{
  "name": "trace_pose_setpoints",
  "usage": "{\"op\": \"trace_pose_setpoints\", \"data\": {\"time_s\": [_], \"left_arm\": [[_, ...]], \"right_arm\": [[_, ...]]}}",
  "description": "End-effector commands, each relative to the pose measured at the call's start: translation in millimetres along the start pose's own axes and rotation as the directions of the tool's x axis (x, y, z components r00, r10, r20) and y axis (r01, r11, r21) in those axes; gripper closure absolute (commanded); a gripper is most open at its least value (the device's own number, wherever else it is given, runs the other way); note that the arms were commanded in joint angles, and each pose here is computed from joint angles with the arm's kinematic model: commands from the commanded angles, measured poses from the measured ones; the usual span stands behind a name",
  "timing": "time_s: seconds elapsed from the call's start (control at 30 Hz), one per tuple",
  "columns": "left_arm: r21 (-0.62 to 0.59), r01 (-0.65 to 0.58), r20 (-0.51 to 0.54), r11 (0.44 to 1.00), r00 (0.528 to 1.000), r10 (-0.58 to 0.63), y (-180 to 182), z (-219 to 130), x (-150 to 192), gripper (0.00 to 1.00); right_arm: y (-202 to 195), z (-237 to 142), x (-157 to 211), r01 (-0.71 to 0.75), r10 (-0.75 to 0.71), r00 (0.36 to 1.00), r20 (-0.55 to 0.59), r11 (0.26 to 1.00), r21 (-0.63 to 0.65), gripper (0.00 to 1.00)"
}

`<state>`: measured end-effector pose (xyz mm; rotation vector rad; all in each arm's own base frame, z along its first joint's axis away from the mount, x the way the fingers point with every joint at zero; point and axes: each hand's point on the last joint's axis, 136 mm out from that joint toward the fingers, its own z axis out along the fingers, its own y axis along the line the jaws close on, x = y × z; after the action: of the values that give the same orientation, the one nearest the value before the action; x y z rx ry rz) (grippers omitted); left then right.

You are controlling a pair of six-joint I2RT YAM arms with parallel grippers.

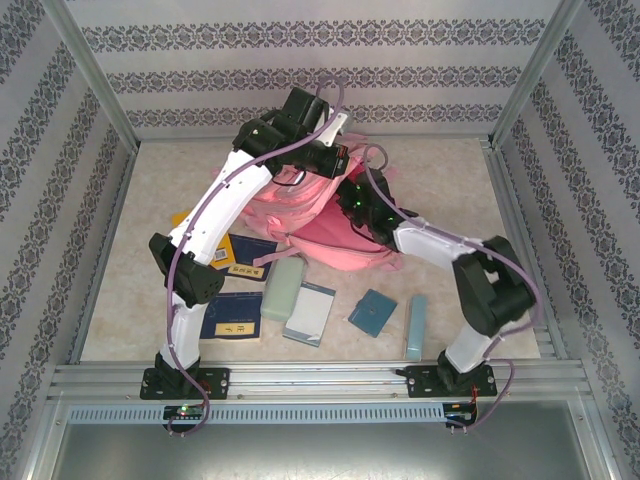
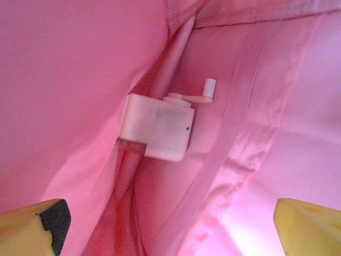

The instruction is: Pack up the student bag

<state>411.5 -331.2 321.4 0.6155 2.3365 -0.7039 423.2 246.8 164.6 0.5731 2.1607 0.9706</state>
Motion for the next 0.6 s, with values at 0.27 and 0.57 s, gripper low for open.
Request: {"op": "trace_pose_setpoints", "data": {"time_s": [0.27, 0.57], "left_arm": [[0.047, 0.038, 0.026, 0.998, 0.999, -0.039, 5.6, 9.4, 4.5, 1.00], [0.064, 0.061, -0.009, 0.996, 0.998, -0.061, 9.5, 21.4, 31.6, 1.00]], "right_arm": [[-74.2, -102.0, 17.1, 0.046, -0.053, 0.991, -0.125, 0.997, -0.062, 0.02], [-154.5, -194.8, 43.8, 0.349, -0.299, 0.937, -0.180, 0.797, 0.493, 0.02]]}}
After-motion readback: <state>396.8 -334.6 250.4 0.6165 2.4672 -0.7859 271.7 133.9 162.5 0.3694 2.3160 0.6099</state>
